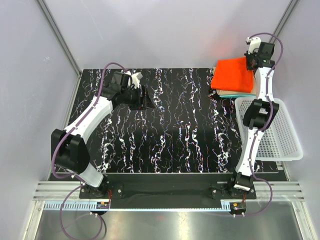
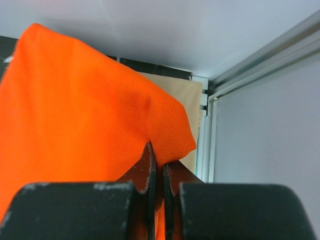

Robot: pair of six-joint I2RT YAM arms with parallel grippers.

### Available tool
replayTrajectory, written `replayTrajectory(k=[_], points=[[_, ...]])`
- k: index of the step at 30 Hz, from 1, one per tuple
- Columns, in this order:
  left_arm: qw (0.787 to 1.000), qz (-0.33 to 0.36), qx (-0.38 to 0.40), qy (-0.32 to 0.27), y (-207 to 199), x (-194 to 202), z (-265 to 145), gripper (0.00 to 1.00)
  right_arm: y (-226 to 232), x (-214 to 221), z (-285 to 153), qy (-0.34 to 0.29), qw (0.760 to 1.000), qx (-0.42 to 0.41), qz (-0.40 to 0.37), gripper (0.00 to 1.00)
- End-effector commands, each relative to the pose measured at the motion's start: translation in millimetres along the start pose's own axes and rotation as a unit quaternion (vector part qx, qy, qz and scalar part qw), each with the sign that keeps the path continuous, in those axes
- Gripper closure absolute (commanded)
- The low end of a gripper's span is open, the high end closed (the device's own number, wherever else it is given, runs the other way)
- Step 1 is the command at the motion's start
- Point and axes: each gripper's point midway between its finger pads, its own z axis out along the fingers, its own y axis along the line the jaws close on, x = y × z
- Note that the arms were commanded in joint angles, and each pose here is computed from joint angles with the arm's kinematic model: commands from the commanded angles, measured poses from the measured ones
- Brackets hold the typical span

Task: Fold and stack the t-shirts
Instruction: Neatly place the folded tshirt to the corner

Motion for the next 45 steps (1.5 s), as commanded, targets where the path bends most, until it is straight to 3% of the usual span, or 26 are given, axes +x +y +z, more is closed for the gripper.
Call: replayTrajectory(k=[1,6,19,26,28,30,32,38,39,40,41,42,43,45], points=[[0.999,0.011,0.030,-0.017,-15.8,-7.1,-5.7,0.36,-17.5,-24.5,11.2,-0.068,0.997,0.020,-0.007,1.00],[1.000,0.010,0.022,-0.016,-12.4,-6.3,-4.3,0.36,-23.8,-8.8,36.8,-0.078,0.997,0.028,0.003,1.00],[0.999,0.011,0.034,-0.016,-17.6,-5.8,-5.8,0.36,-39.7,-36.7,42.2,-0.147,0.987,0.055,-0.028,1.00],[0.999,0.013,0.035,-0.015,-18.8,-4.5,-5.4,0.36,-38.0,-22.4,56.7,-0.146,0.987,0.059,-0.040,1.00],[0.999,0.014,0.033,-0.015,-18.9,-3.9,-4.9,0.36,-42.5,-21.4,59.3,-0.151,0.985,0.074,-0.036,0.77],[0.999,0.014,0.032,-0.013,-18.2,-3.5,-3.3,0.36,-47.8,-28.2,53.2,-0.154,0.984,0.083,-0.021,0.36],[0.999,0.014,0.033,-0.012,-19.1,-2.9,-3.4,0.36,-53.6,-38.2,41.9,-0.156,0.983,0.094,-0.004,0.25],[0.999,0.021,0.028,-0.026,-21.6,-7.6,-10.9,0.35,-40.5,-83.0,-7.5,-0.155,0.980,0.117,0.040,0.25],[0.999,0.023,0.030,-0.028,-23.3,-8.7,-12.6,0.35,-8.3,-70.4,1.8,-0.130,0.987,0.095,0.028,0.26],[0.999,0.022,0.031,-0.028,-24.4,-8.5,-13.7,0.35,0.4,-95.9,-19.0,-0.155,0.983,0.096,0.011,0.30],[0.998,0.026,0.036,-0.033,-28.1,-9.9,-17.5,0.35,12.1,-94.7,-21.4,-0.148,0.984,0.100,-0.005,0.32],[0.998,0.027,0.036,-0.034,-28.3,-9.3,-18.9,0.35,31.4,-71.5,-13.3,-0.118,0.988,0.089,-0.041,0.35],[0.998,0.029,0.036,-0.039,-30.1,-10.2,-22.2,0.35,56.1,-86.0,-23.8,-0.129,0.986,0.076,-0.067,0.37],[0.998,0.036,0.035,-0.047,-32.6,-10.7,-28.0,0.35,83.9,-58.2,-17.8,-0.090,0.986,0.058,-0.126,0.38]])
